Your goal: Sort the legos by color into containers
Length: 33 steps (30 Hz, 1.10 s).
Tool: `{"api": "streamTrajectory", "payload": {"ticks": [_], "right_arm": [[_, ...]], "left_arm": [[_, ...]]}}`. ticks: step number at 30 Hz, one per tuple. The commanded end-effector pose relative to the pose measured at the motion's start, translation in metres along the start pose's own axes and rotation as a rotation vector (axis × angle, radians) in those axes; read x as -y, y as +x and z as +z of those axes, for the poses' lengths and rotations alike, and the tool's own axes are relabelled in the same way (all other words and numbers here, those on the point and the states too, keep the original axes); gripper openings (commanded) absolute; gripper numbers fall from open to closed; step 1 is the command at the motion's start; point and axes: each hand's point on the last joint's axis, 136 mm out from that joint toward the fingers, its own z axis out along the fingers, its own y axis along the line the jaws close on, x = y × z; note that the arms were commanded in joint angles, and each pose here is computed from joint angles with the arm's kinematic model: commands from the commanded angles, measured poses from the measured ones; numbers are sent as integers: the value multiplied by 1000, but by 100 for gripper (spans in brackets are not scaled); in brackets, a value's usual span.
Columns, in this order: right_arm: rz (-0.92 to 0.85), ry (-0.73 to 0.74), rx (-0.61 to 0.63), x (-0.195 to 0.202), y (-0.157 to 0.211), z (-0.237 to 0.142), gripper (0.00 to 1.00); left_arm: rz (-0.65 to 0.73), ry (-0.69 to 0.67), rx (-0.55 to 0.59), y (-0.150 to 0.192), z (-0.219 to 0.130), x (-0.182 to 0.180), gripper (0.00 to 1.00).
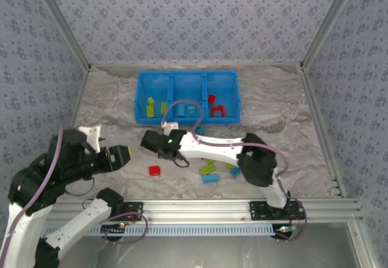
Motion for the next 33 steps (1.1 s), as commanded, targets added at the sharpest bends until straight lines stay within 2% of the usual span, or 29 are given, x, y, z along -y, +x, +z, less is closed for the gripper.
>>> {"api": "streamTrajectory", "payload": {"ticks": [1, 4, 7, 12, 16, 23, 33], "right_arm": [[7, 73, 154, 51, -49, -43, 51], [18, 106, 189, 91, -74, -56, 51], [43, 150, 188, 133, -96, -57, 50], [24, 202, 169, 188, -126, -37, 50], [-21, 236, 115, 219, -148, -3, 49], [-67, 213, 31, 235, -178, 54, 47], [-69, 258, 6, 244, -206, 93, 47]], "left_arm": [[30, 63, 53, -42, 22, 36, 53], [67, 99, 85, -68, 51, 64, 53], [176, 72, 100, -78, 84, 99, 53], [356, 32, 110, -74, 130, 161, 53], [398, 48, 129, -71, 154, 192, 53], [403, 61, 112, -67, 176, 205, 53], [407, 46, 112, -64, 177, 196, 53]]}}
